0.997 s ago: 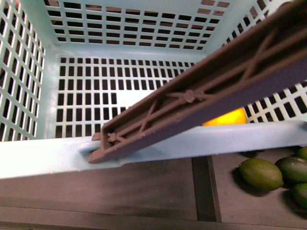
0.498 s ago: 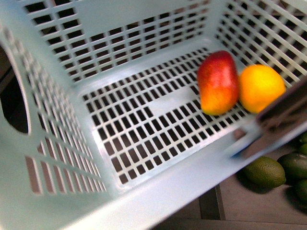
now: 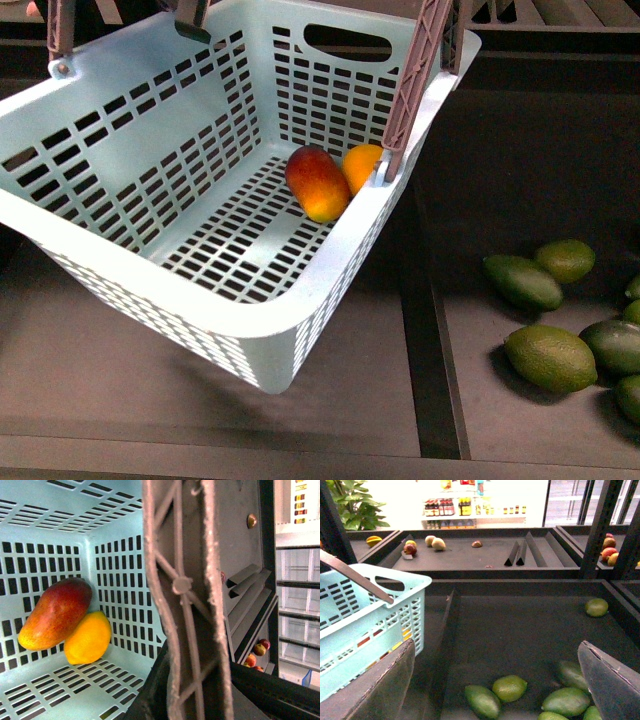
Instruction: Pick lemon and mango into basket
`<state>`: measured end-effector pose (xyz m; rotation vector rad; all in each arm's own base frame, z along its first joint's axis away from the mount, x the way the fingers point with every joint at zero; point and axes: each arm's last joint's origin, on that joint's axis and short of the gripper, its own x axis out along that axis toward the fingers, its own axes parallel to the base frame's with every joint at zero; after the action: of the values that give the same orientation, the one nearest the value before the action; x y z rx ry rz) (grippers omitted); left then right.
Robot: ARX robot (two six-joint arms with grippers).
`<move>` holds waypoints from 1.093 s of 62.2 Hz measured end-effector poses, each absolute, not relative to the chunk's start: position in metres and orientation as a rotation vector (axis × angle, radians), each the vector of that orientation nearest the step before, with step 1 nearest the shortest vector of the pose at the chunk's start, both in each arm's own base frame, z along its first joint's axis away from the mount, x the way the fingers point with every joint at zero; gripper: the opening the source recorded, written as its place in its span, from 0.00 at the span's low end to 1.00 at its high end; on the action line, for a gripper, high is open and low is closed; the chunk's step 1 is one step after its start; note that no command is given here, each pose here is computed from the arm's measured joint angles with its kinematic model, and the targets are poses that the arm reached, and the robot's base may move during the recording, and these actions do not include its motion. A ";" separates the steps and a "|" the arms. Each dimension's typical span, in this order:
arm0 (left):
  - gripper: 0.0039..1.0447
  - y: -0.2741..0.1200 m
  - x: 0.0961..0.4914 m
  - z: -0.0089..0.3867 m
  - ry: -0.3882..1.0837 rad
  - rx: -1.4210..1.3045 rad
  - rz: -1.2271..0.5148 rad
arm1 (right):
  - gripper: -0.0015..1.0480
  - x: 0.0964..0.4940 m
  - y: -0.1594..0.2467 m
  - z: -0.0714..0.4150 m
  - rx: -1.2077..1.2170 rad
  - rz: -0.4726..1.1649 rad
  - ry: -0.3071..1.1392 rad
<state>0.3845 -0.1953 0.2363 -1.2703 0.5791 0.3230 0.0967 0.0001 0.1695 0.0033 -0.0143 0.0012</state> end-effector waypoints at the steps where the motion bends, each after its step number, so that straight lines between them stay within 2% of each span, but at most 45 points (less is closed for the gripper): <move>1: 0.05 -0.195 0.386 0.236 0.575 -1.275 0.326 | 0.92 0.097 0.000 0.169 0.003 0.001 -0.014; 25: 0.05 -0.176 0.444 0.203 0.431 -1.340 0.414 | 0.92 0.097 0.000 0.169 0.003 0.001 -0.014; 44: 0.05 -0.157 0.473 0.169 0.411 -1.392 0.498 | 0.92 0.097 0.000 0.169 0.003 0.002 -0.014; 61: 0.05 -0.158 0.486 0.164 0.456 -1.355 0.549 | 0.92 0.097 0.000 0.169 0.003 0.001 -0.014; 68: 0.23 -0.160 0.486 0.167 0.491 -1.348 0.577 | 0.92 0.097 0.000 0.169 0.003 0.002 -0.014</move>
<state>0.4860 -0.1597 0.1674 -1.3483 0.4909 0.5772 0.0967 0.0001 0.1695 0.0033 -0.0143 0.0015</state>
